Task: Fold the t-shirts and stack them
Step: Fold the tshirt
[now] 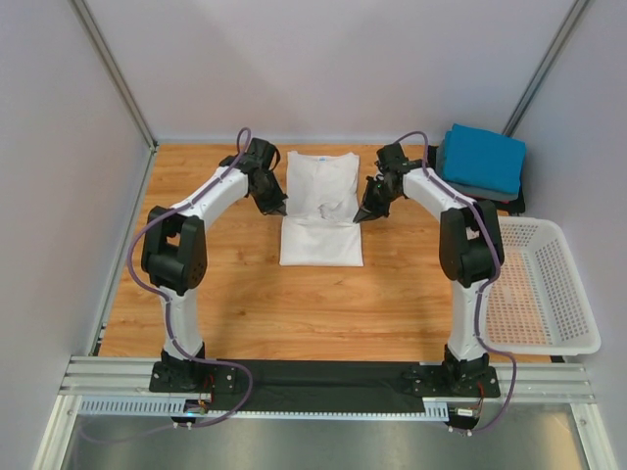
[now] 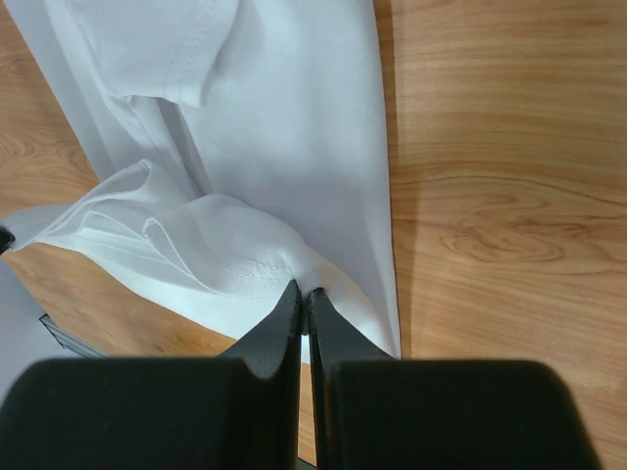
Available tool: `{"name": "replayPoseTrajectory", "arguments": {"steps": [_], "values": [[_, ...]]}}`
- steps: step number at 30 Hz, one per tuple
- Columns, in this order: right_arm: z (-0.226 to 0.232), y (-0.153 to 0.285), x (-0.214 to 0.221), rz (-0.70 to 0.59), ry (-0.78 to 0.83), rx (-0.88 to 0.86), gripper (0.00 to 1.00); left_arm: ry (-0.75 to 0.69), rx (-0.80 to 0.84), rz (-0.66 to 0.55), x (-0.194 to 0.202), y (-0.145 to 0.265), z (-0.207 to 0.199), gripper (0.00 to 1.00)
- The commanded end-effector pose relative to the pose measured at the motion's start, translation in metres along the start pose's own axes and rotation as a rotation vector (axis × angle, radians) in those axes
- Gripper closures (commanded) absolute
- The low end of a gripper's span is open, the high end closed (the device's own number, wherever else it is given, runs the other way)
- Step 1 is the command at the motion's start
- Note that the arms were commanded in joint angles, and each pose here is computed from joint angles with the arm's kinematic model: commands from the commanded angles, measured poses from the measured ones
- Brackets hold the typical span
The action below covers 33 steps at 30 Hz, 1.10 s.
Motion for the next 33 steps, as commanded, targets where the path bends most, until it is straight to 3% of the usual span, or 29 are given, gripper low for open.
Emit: {"name": "replayPoseTrajectory", "arguments": {"steps": [1, 8, 14, 15, 16, 19, 22, 27, 29, 33], "values": [[0.002, -0.003, -0.008, 0.023, 0.007, -0.018, 1.0, -0.001, 0.025, -0.001, -0.009, -0.002, -0.006, 1.0], [0.0, -0.009, -0.022, 0.016, -0.002, -0.024, 1.0, 0.006, 0.014, 0.008, -0.014, -0.015, -0.001, 1.0], [0.018, -0.012, -0.034, 0.027, -0.008, -0.103, 0.92, -0.013, 0.009, 0.001, -0.023, -0.024, 0.003, 1.0], [0.026, -0.008, -0.041, 0.008, -0.004, -0.124, 0.85, -0.018, 0.013, -0.007, -0.026, -0.022, 0.001, 0.96], [0.029, -0.008, -0.043, 0.003, -0.002, -0.13, 0.79, -0.022, 0.023, -0.013, -0.03, -0.022, -0.001, 0.79], [0.033, 0.0, -0.054, -0.039, 0.013, -0.121, 0.64, -0.054, 0.06, -0.049, -0.046, -0.015, -0.011, 0.46], [0.037, 0.013, -0.066, -0.083, 0.011, -0.119, 0.61, -0.063, 0.104, -0.106, -0.068, 0.0, -0.023, 0.29], [0.054, 0.032, -0.07, -0.128, 0.002, -0.179, 0.5, -0.054, 0.18, -0.164, -0.08, 0.036, -0.037, 0.12], [0.051, 0.035, -0.058, -0.129, 0.004, -0.17, 0.46, -0.056, 0.246, -0.169, -0.073, 0.054, -0.045, 0.09], [0.034, 0.036, -0.036, -0.131, 0.009, -0.124, 0.38, -0.056, 0.256, -0.113, -0.035, 0.05, -0.029, 0.07]]}}
Point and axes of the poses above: each gripper's point midway between its finger pads, its own y axis back along the fingers, its own z axis along the line the jaws close on, x = y × z, the point moved 2 cm from there along y, back along the fingers, and after that the axes turned 5 degrees about -y, right-handed, at the moved point
